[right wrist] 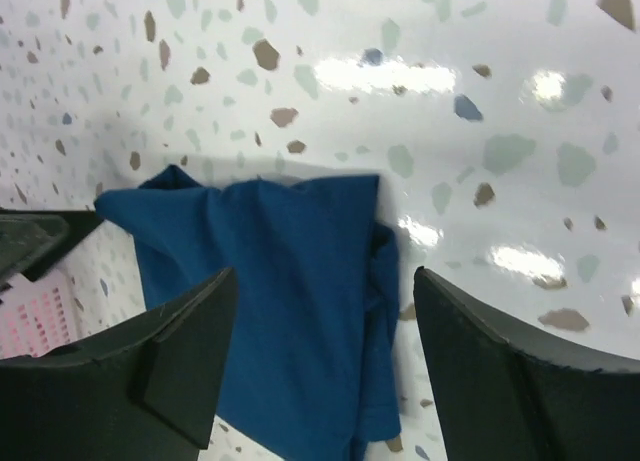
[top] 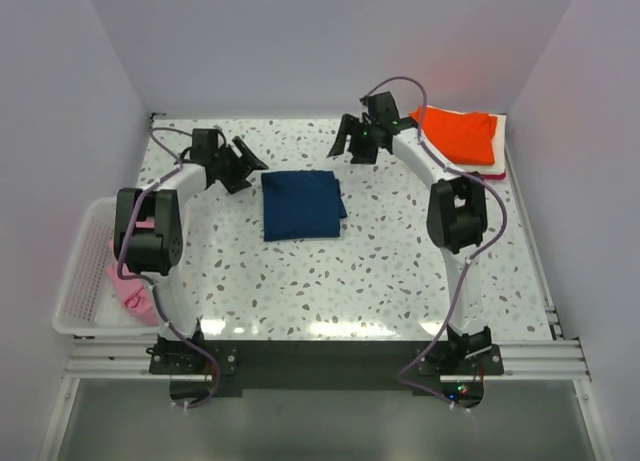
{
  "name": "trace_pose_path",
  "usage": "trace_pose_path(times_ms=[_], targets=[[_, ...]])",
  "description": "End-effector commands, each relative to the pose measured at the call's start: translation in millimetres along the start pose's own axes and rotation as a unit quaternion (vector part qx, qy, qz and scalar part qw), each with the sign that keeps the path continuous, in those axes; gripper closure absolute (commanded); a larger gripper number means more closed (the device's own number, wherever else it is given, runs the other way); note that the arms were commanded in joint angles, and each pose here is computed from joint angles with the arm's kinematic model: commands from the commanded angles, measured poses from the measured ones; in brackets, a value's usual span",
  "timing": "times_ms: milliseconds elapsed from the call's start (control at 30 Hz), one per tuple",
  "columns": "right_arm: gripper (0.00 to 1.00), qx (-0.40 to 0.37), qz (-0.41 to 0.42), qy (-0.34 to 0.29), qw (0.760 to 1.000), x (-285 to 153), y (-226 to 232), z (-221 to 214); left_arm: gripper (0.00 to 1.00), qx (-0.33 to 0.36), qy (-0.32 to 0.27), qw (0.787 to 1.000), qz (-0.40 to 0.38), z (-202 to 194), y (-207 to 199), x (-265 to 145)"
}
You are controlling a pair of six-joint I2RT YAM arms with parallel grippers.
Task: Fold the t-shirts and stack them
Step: Fold the tshirt, then neatly place the folded tshirt to the corner
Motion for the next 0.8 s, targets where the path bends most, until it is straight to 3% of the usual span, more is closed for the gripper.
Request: trace_pose_path(times_ms=[0,133,167,233,367,400,533,767], targets=[[0.25,-0.024,0.015,-0.052,0.998,-48,16,15,0.22,0.059,-0.06,0.993,-0.088,22,-47,-34],[0.28,-0.019,0.004,-0.039,0.999,-48,13,-12,0.39,0.062,-0.066,0.994,-0.054,12,-38,-39],[0.29,-0.02,-0.011,-0.029,0.999,-43,10,-25,0.49,0.067,-0.074,0.994,-0.049,10,-39,-42],[0.34,-0.026,-0.018,-0.031,0.999,-43,11,-32,0.55,0.09,-0.085,0.991,-0.049,3,-46,-43],[0.39,-0.031,-0.014,-0.005,0.999,-23,17,-51,0.78,0.103,-0.07,0.992,-0.02,-5,-47,-24],[0.4,-0.033,-0.014,0.0,0.999,-20,20,-53,0.8,0.105,-0.069,0.992,-0.021,-3,-51,-21],[0.4,-0.044,-0.027,0.018,0.999,-16,26,-66,0.8,0.112,-0.069,0.991,0.004,-3,-46,-6],[0.37,-0.09,-0.076,0.003,0.993,-43,53,-94,0.58,0.137,-0.079,0.987,0.04,5,-36,10]])
Point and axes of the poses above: each gripper's point midway between its finger pads, its own x axis out along the fingers, its own y axis along the line the jaws close on, z = x × y, the point moved 5 cm from there along -x, back along the fingers, and after that the axes turned 15 degrees about -x, right-handed, at the moved point
